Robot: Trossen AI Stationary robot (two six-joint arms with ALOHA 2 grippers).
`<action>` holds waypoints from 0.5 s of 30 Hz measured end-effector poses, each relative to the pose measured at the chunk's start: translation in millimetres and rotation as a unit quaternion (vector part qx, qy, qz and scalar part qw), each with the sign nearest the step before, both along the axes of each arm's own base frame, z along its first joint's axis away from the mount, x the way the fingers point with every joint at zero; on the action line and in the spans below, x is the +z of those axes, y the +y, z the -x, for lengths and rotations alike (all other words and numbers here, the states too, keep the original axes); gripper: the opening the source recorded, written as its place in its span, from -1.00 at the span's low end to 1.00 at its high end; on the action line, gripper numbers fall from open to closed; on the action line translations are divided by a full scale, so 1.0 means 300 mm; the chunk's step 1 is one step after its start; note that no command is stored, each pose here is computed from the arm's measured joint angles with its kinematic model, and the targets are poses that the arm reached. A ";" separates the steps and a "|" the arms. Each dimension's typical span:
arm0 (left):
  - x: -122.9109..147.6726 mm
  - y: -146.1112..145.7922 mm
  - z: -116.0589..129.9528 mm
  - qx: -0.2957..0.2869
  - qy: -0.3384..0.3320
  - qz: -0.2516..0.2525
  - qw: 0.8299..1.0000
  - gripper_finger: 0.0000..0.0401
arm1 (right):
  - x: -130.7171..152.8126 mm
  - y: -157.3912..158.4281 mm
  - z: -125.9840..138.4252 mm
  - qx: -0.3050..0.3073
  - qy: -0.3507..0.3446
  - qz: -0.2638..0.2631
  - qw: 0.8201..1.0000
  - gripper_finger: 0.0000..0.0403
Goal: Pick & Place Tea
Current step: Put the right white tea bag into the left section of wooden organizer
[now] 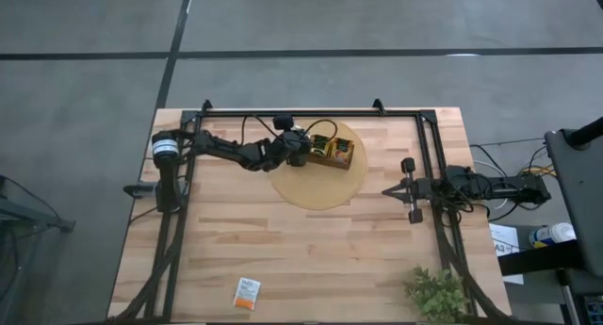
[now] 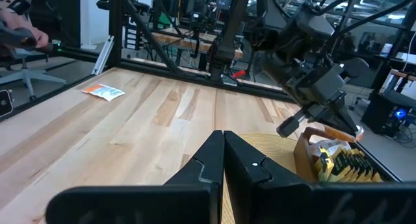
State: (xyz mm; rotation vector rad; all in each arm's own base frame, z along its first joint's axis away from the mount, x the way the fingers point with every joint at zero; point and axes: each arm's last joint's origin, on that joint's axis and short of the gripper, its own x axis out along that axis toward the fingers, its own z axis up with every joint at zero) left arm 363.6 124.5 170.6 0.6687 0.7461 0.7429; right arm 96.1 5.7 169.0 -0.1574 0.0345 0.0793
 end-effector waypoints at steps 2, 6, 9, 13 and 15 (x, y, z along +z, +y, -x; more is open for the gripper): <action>0.000 0.001 0.000 0.001 -0.001 0.001 1.000 -1.00 | 0.000 0.000 0.000 0.000 0.000 0.000 1.000 -0.96; -0.002 0.000 0.001 0.001 0.002 0.002 1.000 -1.00 | 0.000 0.000 0.000 0.000 0.000 0.000 1.000 -0.96; -0.002 -0.001 0.001 0.000 0.003 0.002 1.000 -1.00 | 0.000 0.000 0.000 0.000 0.000 0.000 1.000 -0.96; -0.005 -0.001 0.003 0.000 0.009 0.004 1.000 -0.97 | 0.000 0.000 0.000 0.000 0.000 0.000 1.000 -0.96; -0.006 -0.002 0.003 0.000 0.011 0.005 1.000 -0.93 | 0.000 0.000 0.000 0.000 0.000 0.000 1.000 -0.96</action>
